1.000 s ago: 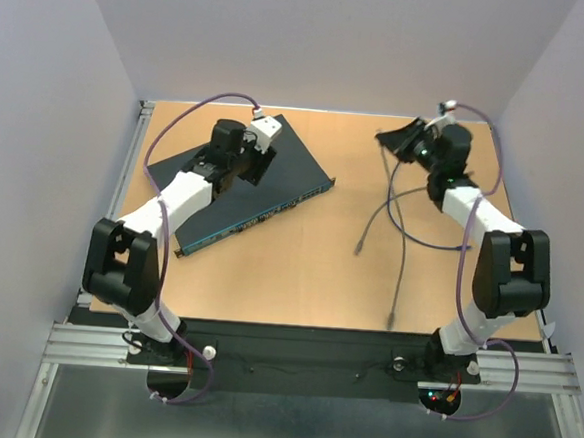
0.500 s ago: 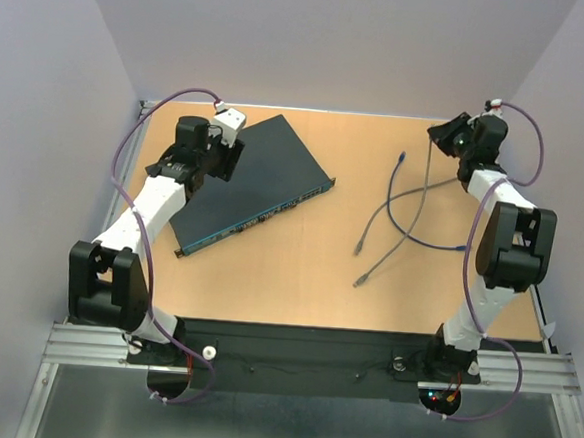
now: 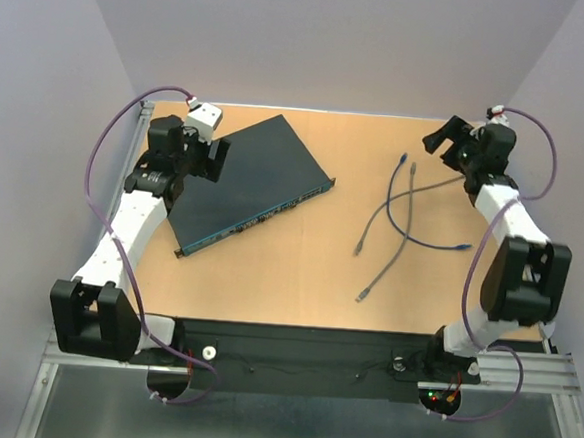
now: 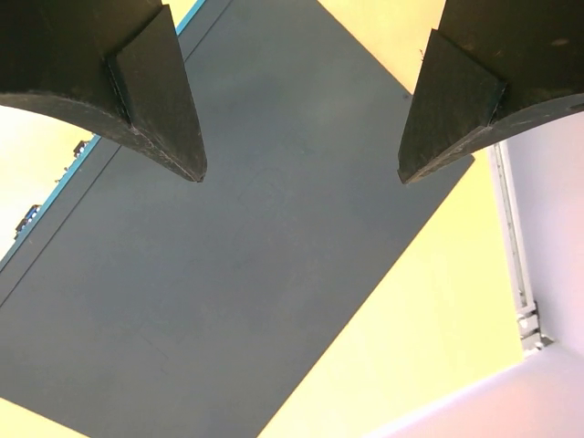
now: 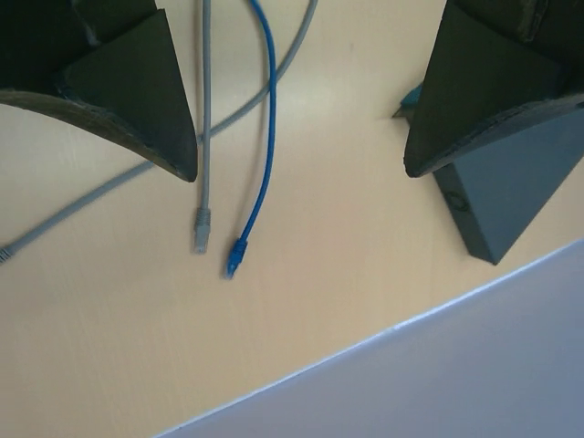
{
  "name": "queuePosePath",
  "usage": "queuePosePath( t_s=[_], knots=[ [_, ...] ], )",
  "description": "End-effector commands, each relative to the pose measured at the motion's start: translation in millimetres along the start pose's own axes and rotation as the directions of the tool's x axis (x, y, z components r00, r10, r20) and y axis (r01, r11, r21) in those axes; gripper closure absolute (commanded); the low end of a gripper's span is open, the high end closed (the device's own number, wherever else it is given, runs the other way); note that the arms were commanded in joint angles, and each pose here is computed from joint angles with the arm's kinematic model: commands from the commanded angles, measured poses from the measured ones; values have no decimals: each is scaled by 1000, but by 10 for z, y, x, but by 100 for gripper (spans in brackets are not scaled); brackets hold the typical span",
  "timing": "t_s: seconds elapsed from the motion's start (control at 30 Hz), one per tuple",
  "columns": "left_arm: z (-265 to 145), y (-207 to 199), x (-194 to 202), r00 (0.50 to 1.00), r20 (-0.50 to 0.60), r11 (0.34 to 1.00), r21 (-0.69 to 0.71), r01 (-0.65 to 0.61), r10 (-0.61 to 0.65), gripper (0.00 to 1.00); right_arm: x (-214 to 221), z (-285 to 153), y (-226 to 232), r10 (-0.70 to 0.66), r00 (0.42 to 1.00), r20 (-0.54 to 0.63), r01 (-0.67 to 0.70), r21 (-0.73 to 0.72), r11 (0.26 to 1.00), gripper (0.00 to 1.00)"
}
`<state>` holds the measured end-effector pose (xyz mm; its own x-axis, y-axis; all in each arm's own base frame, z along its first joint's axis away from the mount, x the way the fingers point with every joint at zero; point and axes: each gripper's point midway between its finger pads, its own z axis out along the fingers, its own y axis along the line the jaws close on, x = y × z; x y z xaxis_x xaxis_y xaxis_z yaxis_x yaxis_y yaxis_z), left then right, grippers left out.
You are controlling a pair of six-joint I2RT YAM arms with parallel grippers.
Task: Pull the plug from the switch port
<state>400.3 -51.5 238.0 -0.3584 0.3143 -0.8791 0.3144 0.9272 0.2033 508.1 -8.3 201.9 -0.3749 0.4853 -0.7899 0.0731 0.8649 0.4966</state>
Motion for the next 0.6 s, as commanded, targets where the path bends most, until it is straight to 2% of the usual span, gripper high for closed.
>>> queuePosePath(
  t_s=[0.0, 0.07, 0.27, 0.57],
  knots=[
    [-148, 20, 20, 1000, 7, 1000, -22, 1, -1, 1, -174, -701, 247, -79, 989, 128, 83, -26, 996, 0],
    [-213, 26, 53, 1000, 2, 1000, -30, -6, 6, 1, 41, -860, 210, -74, 992, 107, 78, -30, 997, 0],
    [-415, 10, 199, 1000, 1, 999, -47, -26, 26, 1, 270, -1405, 392, -85, 986, 144, 103, -122, 987, 0],
    [-526, 30, 678, 998, -51, 992, -117, -47, 41, 1, 819, -1715, 313, -34, 993, 111, 52, -166, 985, 0]
  ],
)
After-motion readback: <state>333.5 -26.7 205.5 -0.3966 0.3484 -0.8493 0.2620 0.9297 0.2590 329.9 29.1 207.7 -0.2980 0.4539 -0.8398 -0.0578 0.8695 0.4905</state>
